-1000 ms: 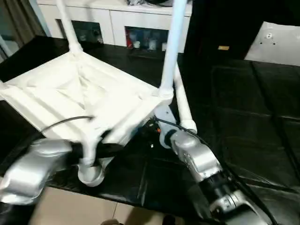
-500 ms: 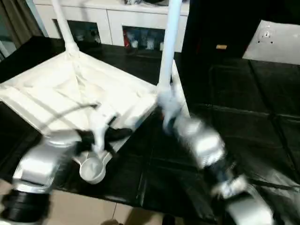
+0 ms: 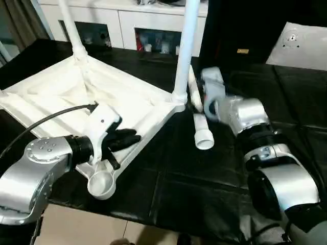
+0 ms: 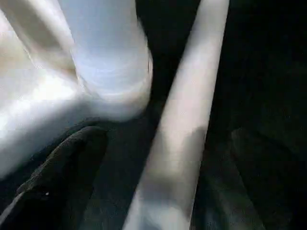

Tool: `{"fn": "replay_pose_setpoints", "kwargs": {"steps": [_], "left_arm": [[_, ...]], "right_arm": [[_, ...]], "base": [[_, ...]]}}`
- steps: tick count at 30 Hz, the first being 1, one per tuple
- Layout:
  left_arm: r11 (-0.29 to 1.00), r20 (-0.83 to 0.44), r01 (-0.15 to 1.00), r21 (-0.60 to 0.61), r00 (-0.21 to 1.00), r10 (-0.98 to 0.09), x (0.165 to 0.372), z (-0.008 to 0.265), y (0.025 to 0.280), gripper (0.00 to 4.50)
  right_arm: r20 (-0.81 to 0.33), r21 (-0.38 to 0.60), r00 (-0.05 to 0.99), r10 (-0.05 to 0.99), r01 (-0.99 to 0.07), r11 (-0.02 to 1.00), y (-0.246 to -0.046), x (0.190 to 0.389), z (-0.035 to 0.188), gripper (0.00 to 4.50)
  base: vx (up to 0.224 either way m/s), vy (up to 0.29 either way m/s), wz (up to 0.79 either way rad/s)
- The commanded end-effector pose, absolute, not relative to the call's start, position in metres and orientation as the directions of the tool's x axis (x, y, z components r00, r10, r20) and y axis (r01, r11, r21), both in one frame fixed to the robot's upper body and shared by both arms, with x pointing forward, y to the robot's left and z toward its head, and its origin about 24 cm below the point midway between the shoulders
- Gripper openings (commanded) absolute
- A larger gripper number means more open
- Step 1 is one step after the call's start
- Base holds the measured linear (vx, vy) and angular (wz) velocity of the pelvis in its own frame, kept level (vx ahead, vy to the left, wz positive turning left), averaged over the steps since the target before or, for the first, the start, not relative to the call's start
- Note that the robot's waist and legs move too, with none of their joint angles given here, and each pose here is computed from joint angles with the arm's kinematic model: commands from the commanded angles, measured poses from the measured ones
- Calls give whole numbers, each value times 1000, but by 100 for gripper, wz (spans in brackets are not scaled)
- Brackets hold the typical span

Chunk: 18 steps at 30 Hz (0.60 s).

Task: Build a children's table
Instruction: Pick table leg

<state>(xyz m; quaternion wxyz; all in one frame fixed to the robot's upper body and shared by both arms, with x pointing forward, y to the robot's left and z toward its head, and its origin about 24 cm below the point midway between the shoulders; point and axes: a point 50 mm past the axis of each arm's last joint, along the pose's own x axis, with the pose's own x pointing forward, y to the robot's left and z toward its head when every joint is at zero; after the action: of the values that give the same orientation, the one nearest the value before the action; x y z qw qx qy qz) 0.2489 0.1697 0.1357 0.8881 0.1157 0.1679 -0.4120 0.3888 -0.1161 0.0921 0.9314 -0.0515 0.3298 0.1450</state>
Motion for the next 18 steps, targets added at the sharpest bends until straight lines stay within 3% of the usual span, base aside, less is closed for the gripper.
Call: {"fn": "replay_pose_setpoints", "kwargs": {"steps": [1, 4, 10, 18], "left_arm": [[633, -402, 771, 67, 601, -691, 246, 136, 169, 127], [634, -403, 770, 69, 603, -689, 246, 136, 168, 145], [633, -415, 770, 72, 601, -683, 245, 137, 168, 187], [628, -417, 775, 72, 596, -687, 246, 138, 167, 263]], "right_arm": [[-657, 13, 715, 238, -305, 952, -117, 388, 88, 450], [-687, 33, 686, 240, -300, 953, -119, 386, 79, 450], [-714, 105, 651, 257, -264, 959, -124, 384, 70, 392], [-719, 127, 647, 254, -237, 963, -131, 384, 68, 313]], "base": [[0, 0, 0], [0, 0, 0], [0, 0, 0], [0, 0, 0]]}}
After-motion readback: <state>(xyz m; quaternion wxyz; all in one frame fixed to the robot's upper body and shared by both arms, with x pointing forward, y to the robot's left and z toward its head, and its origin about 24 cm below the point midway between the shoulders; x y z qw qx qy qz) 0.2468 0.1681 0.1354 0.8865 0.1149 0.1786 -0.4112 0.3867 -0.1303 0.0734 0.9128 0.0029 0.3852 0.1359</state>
